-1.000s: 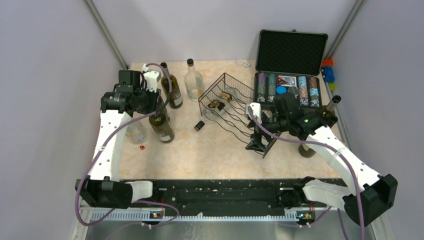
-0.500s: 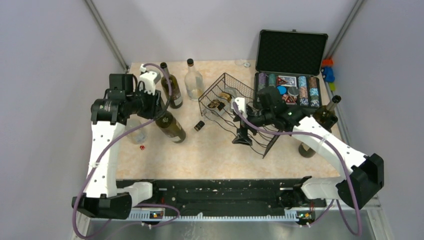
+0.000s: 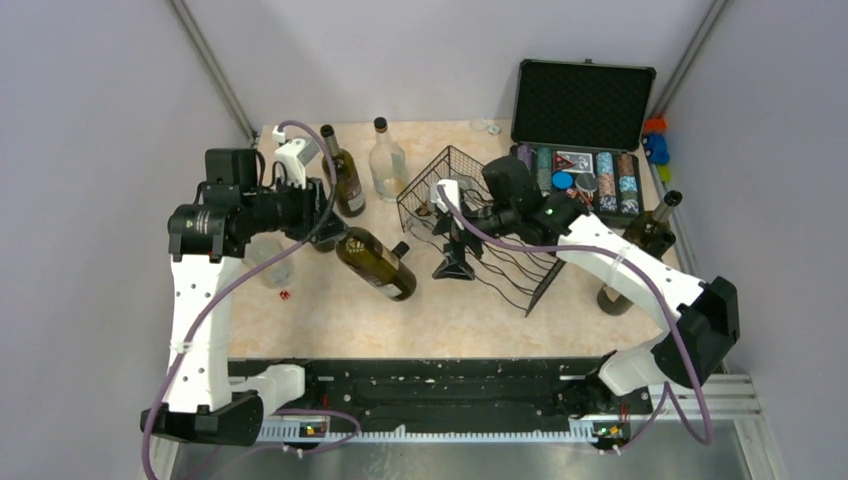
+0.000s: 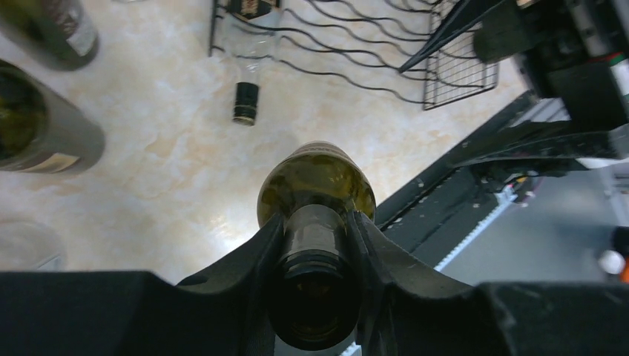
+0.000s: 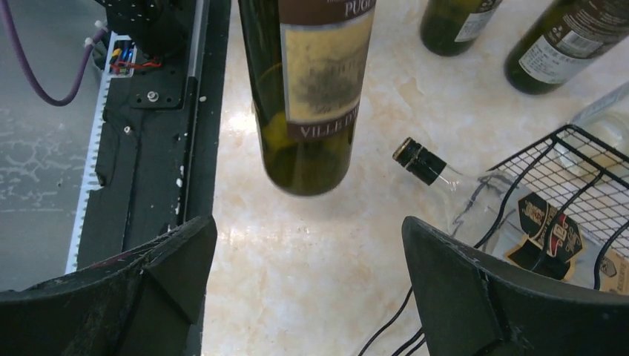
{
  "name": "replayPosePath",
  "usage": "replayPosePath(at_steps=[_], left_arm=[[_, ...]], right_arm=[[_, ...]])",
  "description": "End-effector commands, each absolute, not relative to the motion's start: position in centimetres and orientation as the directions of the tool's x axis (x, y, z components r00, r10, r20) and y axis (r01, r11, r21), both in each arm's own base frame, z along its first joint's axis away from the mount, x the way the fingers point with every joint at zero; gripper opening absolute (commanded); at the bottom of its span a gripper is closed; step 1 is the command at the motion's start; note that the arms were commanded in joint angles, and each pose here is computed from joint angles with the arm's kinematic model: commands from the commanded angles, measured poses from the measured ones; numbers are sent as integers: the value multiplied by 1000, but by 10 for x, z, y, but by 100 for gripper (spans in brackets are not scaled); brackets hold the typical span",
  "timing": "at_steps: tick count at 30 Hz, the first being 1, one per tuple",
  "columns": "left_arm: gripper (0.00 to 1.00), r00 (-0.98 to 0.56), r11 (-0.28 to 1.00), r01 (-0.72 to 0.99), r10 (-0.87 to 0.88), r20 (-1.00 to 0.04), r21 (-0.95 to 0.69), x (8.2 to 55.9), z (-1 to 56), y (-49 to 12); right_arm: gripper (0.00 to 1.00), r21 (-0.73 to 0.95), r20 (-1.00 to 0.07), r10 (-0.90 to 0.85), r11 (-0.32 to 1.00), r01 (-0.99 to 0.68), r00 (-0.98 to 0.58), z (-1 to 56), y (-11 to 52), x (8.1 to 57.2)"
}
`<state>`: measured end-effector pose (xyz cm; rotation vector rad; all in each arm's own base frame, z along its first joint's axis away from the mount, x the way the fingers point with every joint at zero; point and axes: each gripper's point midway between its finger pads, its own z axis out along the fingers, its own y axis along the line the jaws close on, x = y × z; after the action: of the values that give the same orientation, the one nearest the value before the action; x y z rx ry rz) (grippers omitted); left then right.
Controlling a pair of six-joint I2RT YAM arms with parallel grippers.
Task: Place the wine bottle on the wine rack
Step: Pick up the wine bottle from the center of the board.
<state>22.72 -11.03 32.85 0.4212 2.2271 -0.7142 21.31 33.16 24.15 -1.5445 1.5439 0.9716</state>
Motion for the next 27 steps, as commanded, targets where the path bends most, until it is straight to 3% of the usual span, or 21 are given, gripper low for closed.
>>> replayPosePath(at_steps=[1, 17, 22, 27], left_arm=[[0, -588, 657, 599, -27, -808, -457, 223, 379, -140], [0, -534, 496, 670, -194, -823, -552, 262, 420, -165], [0, -529, 469, 668, -246, -812, -578, 270, 426, -167], [0, -552, 458, 631, -302, -778, -626, 279, 426, -168]], right_arm=[[99, -25, -911, -408, -73, -997, 53, 270, 353, 206], [99, -56, -895, -442, -29, -998, 63, 292, 350, 215], [99, -83, -886, -464, 154, -985, 2, 287, 342, 240], [99, -48, -890, -453, 209, -977, -53, 282, 341, 243]])
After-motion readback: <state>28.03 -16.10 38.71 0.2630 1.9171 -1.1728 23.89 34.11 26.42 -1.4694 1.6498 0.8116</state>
